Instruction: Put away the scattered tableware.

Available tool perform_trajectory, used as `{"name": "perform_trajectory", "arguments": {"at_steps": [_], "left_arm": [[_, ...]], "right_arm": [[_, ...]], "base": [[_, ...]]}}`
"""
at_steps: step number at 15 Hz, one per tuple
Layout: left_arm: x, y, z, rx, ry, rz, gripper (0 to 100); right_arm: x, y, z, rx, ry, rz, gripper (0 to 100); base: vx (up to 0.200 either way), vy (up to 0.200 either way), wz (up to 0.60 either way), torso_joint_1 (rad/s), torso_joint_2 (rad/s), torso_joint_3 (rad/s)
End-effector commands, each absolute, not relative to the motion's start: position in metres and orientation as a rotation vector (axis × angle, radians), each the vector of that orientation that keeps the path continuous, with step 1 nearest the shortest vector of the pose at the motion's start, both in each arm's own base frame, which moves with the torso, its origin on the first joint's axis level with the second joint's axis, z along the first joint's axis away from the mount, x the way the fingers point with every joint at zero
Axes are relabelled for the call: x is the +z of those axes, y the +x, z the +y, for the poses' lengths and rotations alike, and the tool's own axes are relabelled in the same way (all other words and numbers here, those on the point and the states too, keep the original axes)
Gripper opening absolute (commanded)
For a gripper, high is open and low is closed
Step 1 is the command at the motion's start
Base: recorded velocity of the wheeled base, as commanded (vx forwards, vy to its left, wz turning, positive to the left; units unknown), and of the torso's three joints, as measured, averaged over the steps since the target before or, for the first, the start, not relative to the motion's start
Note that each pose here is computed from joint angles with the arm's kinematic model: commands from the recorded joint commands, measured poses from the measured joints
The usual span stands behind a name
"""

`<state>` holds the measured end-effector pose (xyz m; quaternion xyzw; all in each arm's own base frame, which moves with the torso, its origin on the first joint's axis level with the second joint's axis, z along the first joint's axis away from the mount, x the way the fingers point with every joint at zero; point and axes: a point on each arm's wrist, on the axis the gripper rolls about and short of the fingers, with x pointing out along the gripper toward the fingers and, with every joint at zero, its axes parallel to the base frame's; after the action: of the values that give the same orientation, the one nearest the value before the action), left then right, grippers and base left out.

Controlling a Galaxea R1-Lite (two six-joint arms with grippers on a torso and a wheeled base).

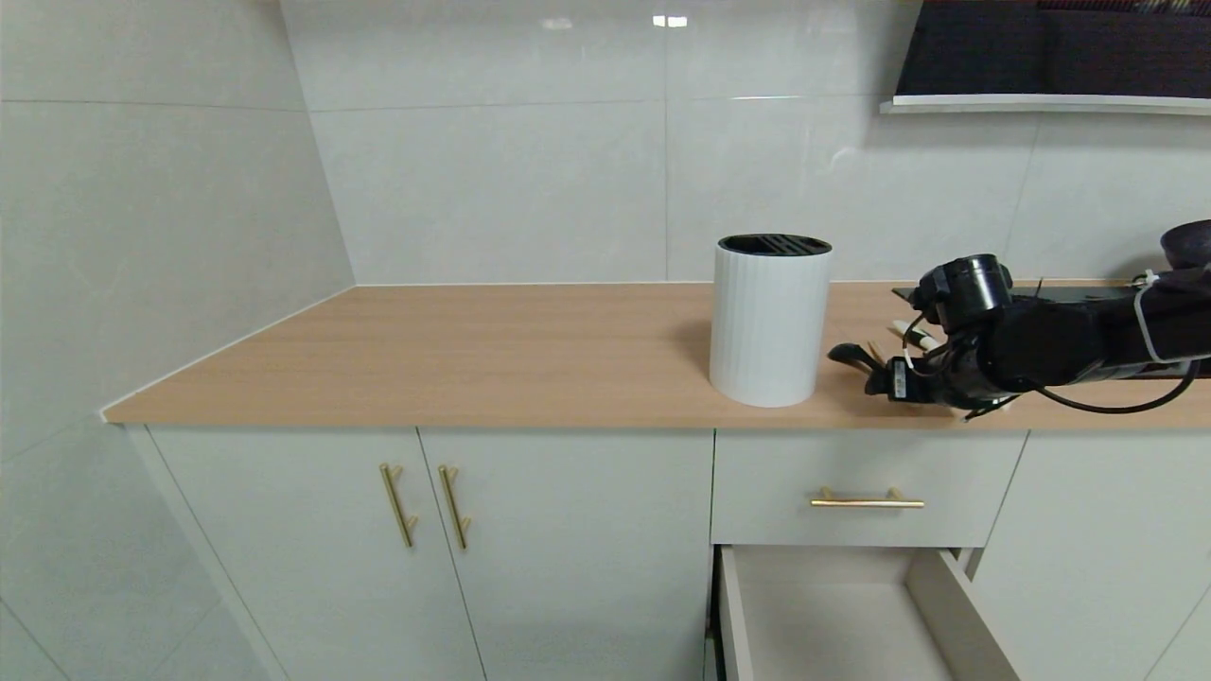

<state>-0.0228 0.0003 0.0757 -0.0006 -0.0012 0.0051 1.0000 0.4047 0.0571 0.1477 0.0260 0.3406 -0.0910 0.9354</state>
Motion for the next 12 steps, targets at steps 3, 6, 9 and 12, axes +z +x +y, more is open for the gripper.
{"name": "perform_trajectory", "arguments": {"at_steps": [3,6,9,12], "left_arm": [[0.076,-0.023,0.000,0.011,-0.002,-0.003,100],[0.076,-0.023,0.000,0.011,-0.002,-0.002,100],[0.076,-0.023,0.000,0.011,-0.002,-0.003,100],[0.076,-0.023,0.000,0.011,-0.002,-0.003,100]], "right_arm": [[0.144,0.406,0.057,-0.187,0.050,0.708,0],[0.143,0.406,0.057,-0.188,0.049,0.712,0],[0.158,0.399,0.055,-0.197,0.056,0.679,0],[0.194,0.362,0.050,-0.198,0.082,0.616,0]], "base": [[0.000,0.000,0.00,0.000,0.00,0.000],[0.000,0.000,0.00,0.000,0.00,0.000],[0.000,0.000,0.00,0.000,0.00,0.000],[0.000,0.000,0.00,0.000,0.00,0.000]]}}
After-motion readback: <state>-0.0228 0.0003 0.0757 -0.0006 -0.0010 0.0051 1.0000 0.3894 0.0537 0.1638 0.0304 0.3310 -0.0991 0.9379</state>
